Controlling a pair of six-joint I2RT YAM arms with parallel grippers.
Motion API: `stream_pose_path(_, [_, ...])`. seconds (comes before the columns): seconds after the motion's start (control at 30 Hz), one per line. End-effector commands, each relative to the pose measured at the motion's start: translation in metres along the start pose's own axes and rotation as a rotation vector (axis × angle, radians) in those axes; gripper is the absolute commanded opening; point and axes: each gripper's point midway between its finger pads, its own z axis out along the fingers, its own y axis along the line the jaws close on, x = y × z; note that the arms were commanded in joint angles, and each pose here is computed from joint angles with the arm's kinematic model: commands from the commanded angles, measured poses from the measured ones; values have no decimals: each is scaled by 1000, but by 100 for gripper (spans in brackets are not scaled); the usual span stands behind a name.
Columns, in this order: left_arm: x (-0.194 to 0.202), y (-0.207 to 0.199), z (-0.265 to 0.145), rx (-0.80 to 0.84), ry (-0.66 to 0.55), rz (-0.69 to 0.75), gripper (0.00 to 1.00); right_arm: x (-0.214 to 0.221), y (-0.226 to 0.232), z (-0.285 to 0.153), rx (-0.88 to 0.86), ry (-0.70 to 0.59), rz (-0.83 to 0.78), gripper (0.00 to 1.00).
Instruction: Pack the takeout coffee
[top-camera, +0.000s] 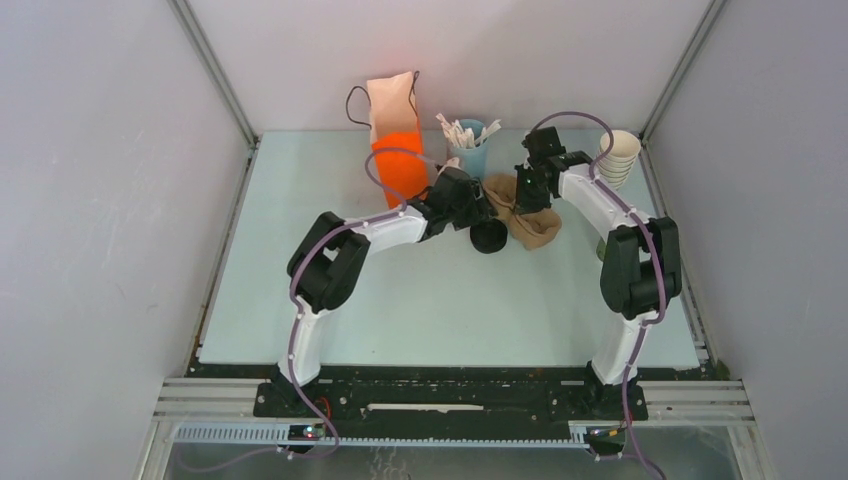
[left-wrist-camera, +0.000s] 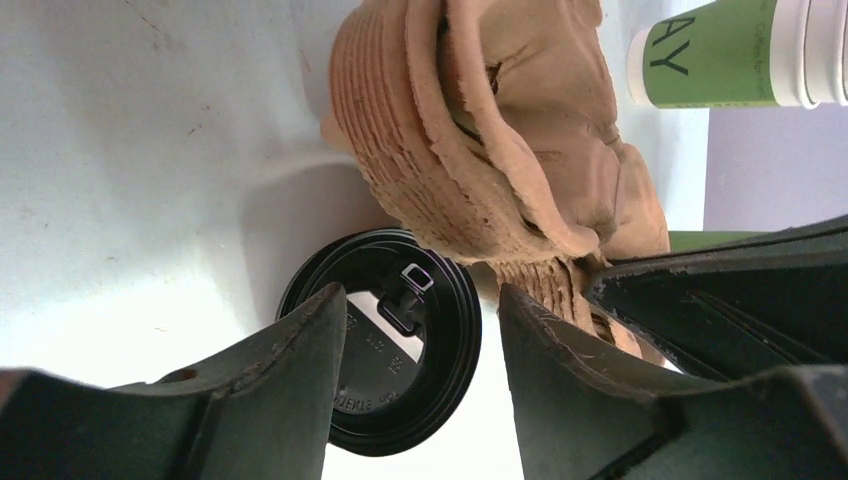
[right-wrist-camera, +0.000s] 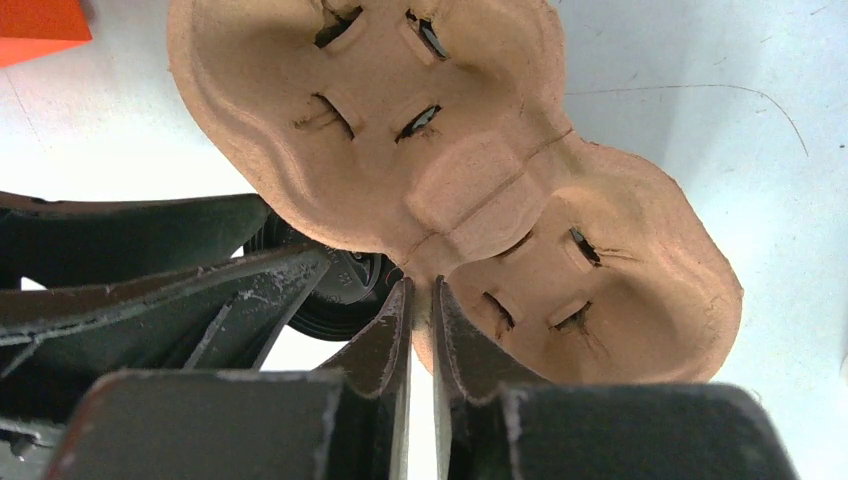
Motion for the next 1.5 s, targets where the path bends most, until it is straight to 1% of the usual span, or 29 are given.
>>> stream_pose_path(0.0, [-20, -23, 1, 78, -52, -52, 64, -18, 10, -21, -50, -90, 24, 0])
stream_pose_path(0.07, [-22, -24, 3, 79, -57, -51, 65, -17, 8, -21, -44, -89, 26, 0])
stream_pose_path(0.23, [-20, -26, -1, 72, -68, -13, 71, -17, 6, -19, -20, -91, 21, 0])
stream_pose_path(0.3, [-18, -25, 0, 68, -62, -22, 73, -16, 8, -19, -21, -98, 21, 0])
stream_pose_path(0.43, [-17, -20, 3, 43, -55, -33, 71, -17, 13, -21, -29, -113, 29, 0])
stream_pose_path(0.53, [-22, -11, 8, -9, -79, -35, 71, -17, 15, -26, -28, -123, 32, 0])
stream_pose_path(0.7, [-15, 4, 15, -76, -55, -22, 71, -19, 14, -37, -48, -162, 70, 0])
stream_pose_path(0.8, [-14, 10, 17, -96, -51, -14, 71, -20, 13, -44, -58, -179, 92, 0])
stream_pose_path(0.9, [-12, 12, 18, -103, -47, -7, 71, -23, 10, -55, -51, -224, 102, 0])
stream_pose_path(1.1, [-11, 8, 18, -95, -44, 23, 72, -32, 8, -62, -7, -310, 80, 0])
stream_pose_path(1.23, [-11, -1, 15, -85, -49, 59, 72, -41, 7, -76, 18, -369, 76, 0])
stream_pose_path(1.37, [-15, -16, 5, -62, -52, 118, 79, -38, -1, -87, 45, -372, 78, 0])
stream_pose_path(1.47, [-22, -36, -12, -19, -60, 155, 84, -33, -14, -99, 66, -371, 66, 0])
